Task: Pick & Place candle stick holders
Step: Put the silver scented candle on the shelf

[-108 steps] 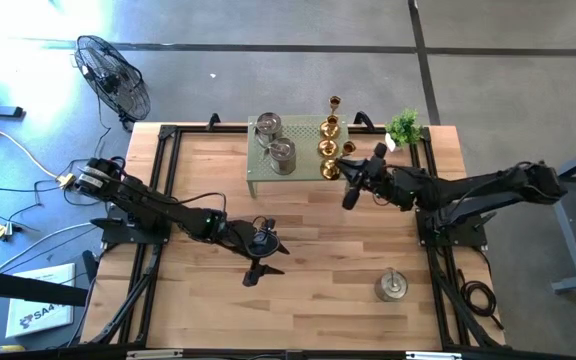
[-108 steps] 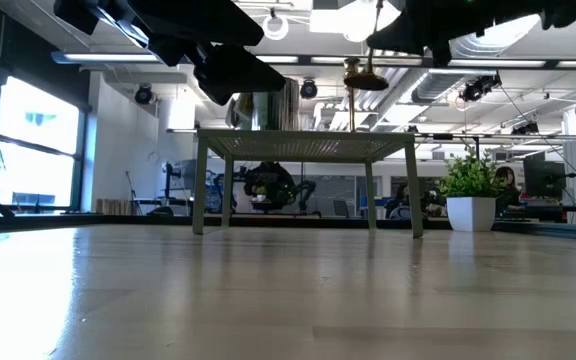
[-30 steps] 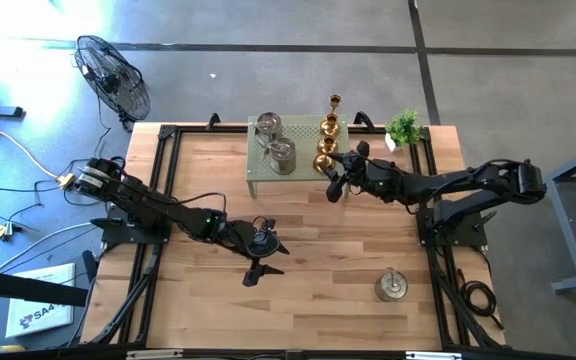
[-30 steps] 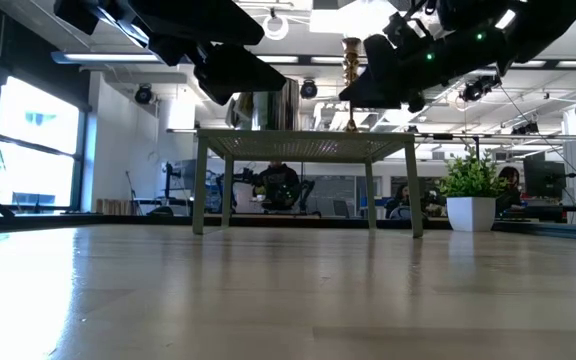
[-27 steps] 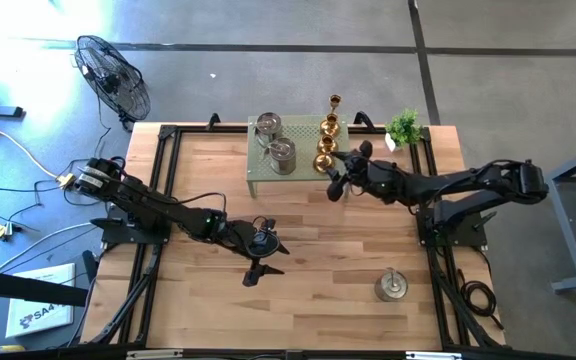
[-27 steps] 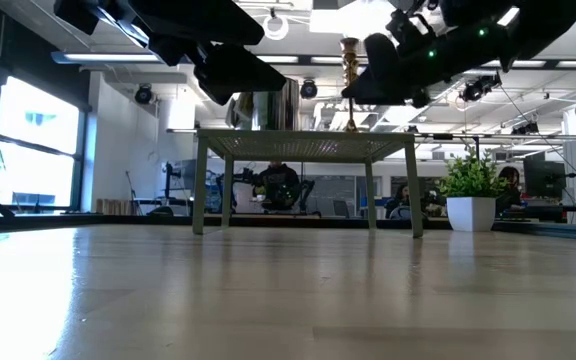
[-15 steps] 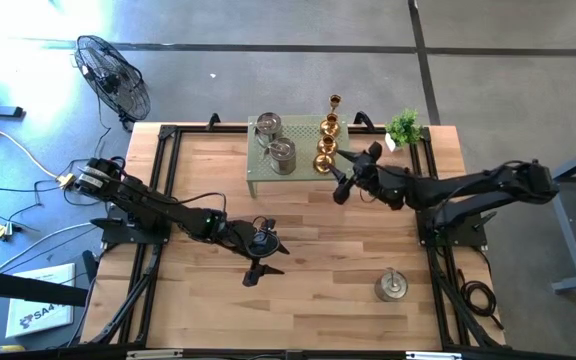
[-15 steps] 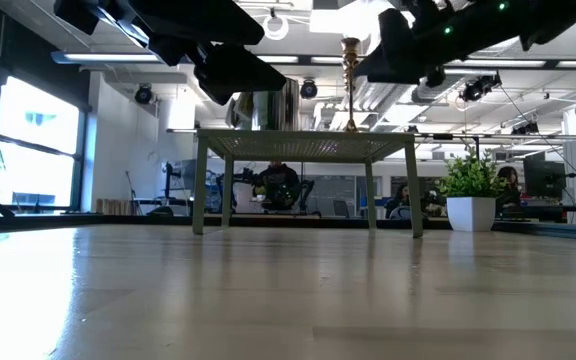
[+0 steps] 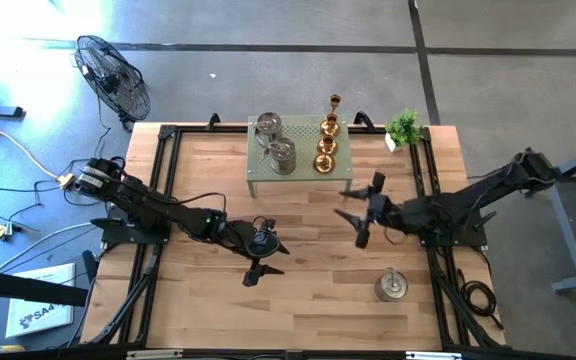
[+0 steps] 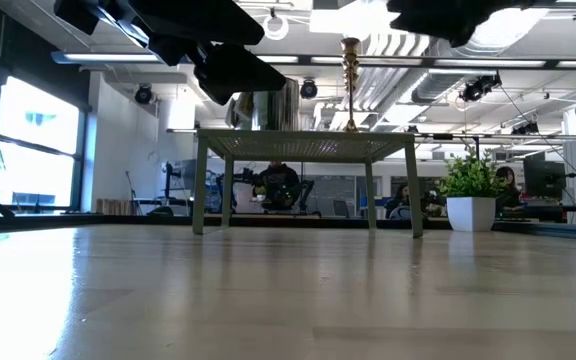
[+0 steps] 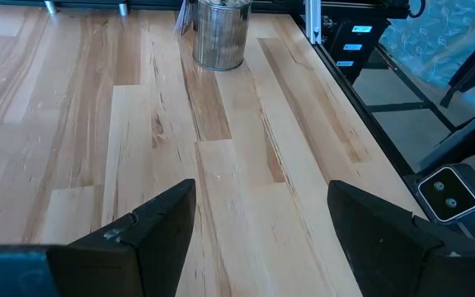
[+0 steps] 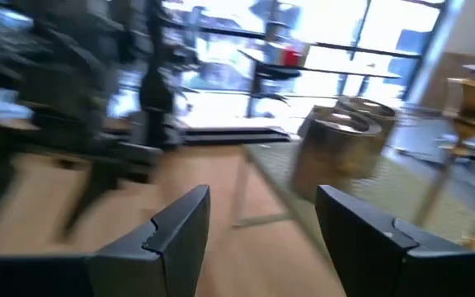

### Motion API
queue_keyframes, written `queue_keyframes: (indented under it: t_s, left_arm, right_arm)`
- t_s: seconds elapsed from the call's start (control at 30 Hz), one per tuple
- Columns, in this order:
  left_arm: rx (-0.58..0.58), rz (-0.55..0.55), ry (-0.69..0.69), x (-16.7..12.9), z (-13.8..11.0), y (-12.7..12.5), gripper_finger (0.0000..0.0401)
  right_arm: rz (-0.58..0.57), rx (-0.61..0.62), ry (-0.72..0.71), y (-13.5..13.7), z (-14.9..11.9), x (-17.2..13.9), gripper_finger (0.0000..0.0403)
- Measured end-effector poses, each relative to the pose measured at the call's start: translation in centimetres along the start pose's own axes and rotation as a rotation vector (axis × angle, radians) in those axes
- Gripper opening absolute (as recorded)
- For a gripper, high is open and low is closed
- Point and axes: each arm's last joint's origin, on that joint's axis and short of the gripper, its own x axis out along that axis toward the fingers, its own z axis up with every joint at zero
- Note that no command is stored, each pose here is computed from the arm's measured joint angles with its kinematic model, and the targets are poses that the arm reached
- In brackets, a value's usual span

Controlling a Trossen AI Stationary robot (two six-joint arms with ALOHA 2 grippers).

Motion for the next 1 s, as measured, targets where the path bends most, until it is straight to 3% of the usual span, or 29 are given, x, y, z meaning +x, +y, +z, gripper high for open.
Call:
queue_keyframes:
  t_s: [0.27,0.57,0.7,1.0]
  left_arm:
    - [0.0,0.0,0.0,0.0,0.0,0.0,0.027]
    - [0.0,0.0,0.0,0.0,0.0,0.0,0.027]
    - [0.0,0.0,0.0,0.0,0.0,0.0,0.027]
    - [0.0,0.0,0.0,0.0,0.0,0.0,0.027]
  right_arm:
    - [0.127,0.084,-0.003,2.4,0.1,-2.0,0.0216]
    - [0.153,0.162,0.04,3.4,-0.8,-1.8,0.0216]
    - [0.114,0.206,0.081,4.3,-1.9,-1.1,0.0215]
    - [-0.034,0.121,0.112,7.0,-4.6,-1.4,0.0214]
